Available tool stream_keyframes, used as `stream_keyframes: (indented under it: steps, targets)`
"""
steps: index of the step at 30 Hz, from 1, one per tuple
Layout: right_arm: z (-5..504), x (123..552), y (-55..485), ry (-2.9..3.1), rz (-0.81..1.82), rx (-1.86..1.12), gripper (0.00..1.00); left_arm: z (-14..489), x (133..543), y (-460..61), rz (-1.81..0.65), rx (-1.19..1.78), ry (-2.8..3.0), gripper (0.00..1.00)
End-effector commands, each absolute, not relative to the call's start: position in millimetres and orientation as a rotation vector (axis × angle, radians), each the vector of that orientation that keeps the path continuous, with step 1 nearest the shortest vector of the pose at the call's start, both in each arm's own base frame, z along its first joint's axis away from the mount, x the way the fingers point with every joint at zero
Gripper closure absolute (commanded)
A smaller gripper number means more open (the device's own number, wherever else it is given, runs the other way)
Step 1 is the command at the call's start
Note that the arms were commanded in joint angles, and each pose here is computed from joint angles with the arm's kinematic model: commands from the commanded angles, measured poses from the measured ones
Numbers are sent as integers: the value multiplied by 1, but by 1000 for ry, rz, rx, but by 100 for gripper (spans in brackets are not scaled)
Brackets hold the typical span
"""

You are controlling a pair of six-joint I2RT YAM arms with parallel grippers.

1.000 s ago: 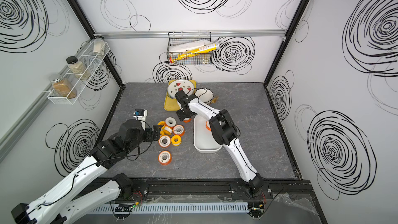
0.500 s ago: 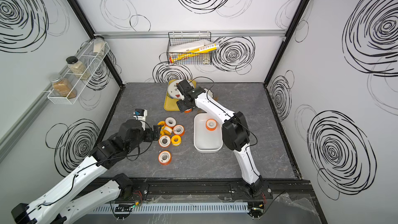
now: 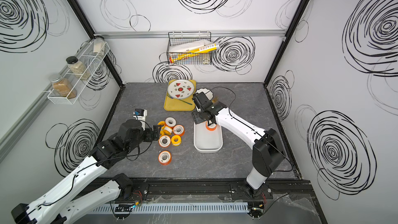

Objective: Put the sealing tape into the storage box
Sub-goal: Place the sealing tape in the storage box.

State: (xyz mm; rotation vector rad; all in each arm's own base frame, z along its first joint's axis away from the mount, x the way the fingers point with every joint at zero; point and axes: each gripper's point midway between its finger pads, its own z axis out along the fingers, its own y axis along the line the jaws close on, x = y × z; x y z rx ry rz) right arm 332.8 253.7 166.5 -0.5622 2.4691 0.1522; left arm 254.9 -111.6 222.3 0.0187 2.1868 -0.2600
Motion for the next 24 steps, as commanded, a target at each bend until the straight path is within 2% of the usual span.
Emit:
stream_keyframes:
  steps: [1,11,24]
  targets:
    - [162,326,247,2440,191,-499,43,228,259,-114,-280,25,2153,3]
    - [99,300,232,2553,169,-543,44,226,259,-114,-274,24,2157,2]
    - [57,309,237,2612,110,-559,44,222,260,-114,-262,23,2172,3]
